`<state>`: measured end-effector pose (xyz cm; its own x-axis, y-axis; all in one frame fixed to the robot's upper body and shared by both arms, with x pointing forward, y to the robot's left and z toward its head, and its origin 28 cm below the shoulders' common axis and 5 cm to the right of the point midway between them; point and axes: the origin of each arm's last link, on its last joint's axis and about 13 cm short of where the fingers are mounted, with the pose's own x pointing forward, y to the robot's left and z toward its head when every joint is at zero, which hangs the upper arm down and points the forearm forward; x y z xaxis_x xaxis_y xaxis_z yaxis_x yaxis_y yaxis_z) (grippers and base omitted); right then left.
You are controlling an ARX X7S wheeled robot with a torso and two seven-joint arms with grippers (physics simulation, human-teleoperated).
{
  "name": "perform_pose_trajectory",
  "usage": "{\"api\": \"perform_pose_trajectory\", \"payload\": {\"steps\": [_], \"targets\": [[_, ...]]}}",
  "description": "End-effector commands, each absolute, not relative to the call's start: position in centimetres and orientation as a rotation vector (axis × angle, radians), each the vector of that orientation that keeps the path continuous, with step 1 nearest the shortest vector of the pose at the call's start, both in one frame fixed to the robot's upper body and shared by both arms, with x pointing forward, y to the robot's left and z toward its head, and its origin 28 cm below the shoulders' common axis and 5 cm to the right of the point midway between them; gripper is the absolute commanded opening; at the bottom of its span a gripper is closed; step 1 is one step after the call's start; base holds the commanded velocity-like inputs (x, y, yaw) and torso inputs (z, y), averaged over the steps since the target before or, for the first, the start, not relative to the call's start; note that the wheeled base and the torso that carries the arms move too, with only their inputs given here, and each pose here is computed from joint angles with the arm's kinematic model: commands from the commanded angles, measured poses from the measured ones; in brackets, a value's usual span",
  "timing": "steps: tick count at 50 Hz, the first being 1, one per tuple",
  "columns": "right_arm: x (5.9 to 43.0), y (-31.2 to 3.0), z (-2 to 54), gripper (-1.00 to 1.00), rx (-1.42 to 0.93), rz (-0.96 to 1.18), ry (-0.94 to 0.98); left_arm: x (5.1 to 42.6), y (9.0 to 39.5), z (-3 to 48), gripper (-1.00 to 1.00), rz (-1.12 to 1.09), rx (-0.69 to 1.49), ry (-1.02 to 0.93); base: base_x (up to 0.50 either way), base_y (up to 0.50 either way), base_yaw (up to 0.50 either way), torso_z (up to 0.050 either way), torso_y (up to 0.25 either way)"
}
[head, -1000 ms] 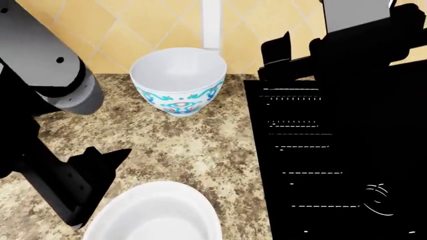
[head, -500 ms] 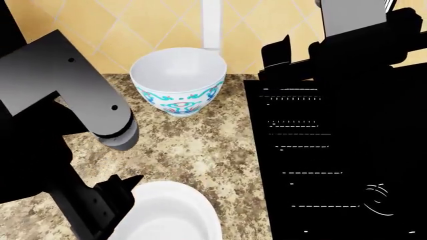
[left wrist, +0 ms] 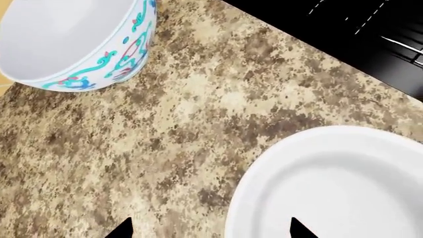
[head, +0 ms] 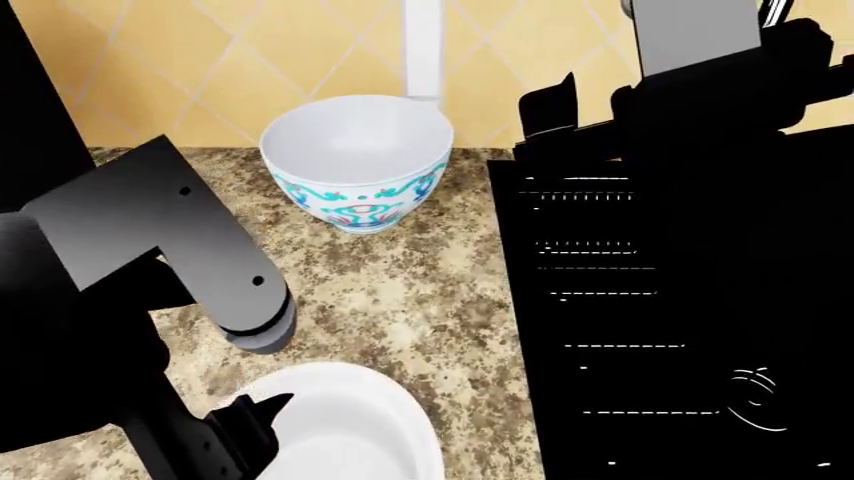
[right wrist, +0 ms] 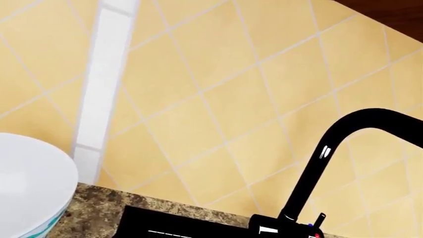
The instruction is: Stack the bowls in the sink.
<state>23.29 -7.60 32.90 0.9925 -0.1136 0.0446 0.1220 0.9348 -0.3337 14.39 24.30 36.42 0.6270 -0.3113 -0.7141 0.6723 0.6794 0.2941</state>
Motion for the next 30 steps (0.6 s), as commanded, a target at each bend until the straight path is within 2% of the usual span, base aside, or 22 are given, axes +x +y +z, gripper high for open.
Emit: {"api": "perform_pose_trajectory", "payload": {"steps": [1, 30], "targets": [[23.4, -7.6, 32.9, 1.0, -0.344, -0.119, -0.024, 14.6, 24.5, 35.3, 1.0, -0.617, 0.579, 0.712, 0.0, 0.0, 0.0, 0.0, 0.0], [23.4, -7.7, 32.3, 1.0, -0.343, -0.119, -0.016, 15.6, 25.0, 32.8, 1.0, -0.61, 0.581, 0.783, 0.0, 0.0, 0.0, 0.0, 0.0]]}}
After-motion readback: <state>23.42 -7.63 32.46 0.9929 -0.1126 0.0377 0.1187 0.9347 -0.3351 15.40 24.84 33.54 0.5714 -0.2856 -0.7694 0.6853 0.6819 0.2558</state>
